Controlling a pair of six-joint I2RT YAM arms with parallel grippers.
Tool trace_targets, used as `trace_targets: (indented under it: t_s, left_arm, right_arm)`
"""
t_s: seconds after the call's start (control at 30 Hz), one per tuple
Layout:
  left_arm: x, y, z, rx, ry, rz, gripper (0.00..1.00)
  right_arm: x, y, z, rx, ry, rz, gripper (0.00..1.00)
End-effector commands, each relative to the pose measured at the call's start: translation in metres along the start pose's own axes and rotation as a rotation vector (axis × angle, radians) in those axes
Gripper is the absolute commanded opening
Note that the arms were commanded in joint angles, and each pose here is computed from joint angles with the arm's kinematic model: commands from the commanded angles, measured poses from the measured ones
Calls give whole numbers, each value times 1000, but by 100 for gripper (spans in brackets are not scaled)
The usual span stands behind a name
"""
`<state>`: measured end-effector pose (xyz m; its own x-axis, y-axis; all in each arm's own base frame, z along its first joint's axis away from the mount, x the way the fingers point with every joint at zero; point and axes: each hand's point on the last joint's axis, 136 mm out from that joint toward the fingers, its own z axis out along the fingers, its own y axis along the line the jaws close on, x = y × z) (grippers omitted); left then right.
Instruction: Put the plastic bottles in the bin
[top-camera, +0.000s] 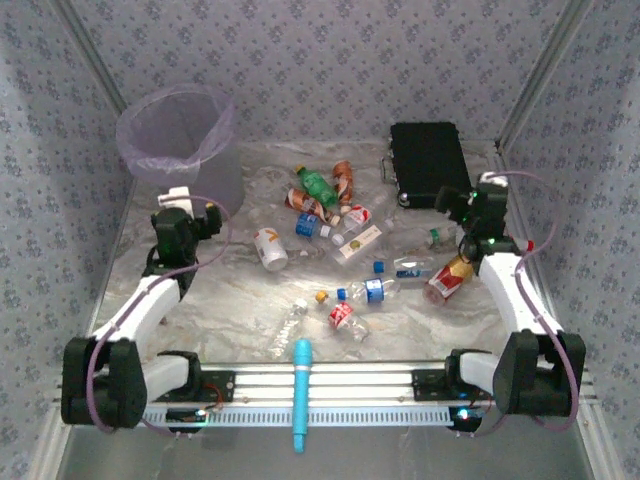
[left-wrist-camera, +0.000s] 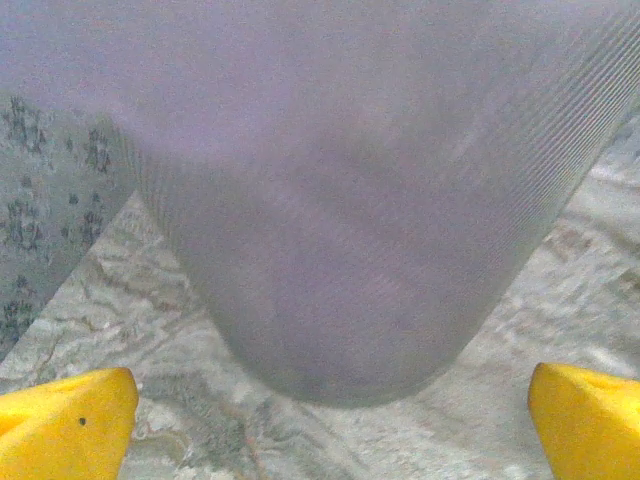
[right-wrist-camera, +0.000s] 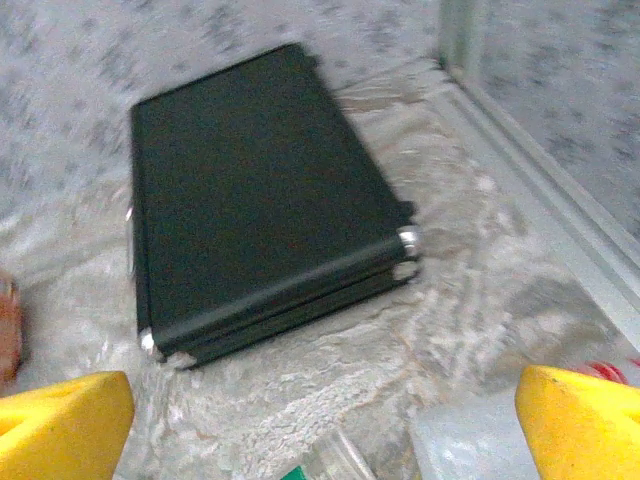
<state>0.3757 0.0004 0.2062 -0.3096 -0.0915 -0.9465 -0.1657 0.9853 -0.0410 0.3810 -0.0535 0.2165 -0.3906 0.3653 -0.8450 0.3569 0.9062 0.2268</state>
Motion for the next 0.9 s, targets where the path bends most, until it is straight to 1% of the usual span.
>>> trace_targets:
  t_s: [0.0,0.07,0.17,0.3,0.37,0.47,0.57,0.7,0.8,0.87]
  left_arm:
    - [14,-8,-22,-10,189,-9,100]
    - [12,-23,-30,38,249,20,100]
    - [18,-47,-38,115,327,64,100]
    - [17,-75,-48,211,360,126,100]
    - [14,-83,-52,245,370,143,100]
    - [8,-93,-57,289,373,153,100]
    - [3,-98,-60,313,361,153,100]
    - [-1,-97,-62,303,355,147,100]
    - [-3,-93,-63,280,353,135,99]
    - [-4,-93,-63,278,354,126,98]
  right_arm:
    - [53,-66,-21,306,263,305,100]
    - [50,-78,-17,346,260,381,100]
    - [55,-100,-1,392,268,537,100]
    - [58,-126,25,419,233,700,100]
    - [60,-135,34,448,213,747,100]
    - [70,-149,51,504,225,789,100]
    - [81,-154,70,510,245,823,100]
    - [90,-161,87,536,267,835,100]
    - [97,-162,98,523,285,852,96]
    - [97,-161,102,517,281,846,90]
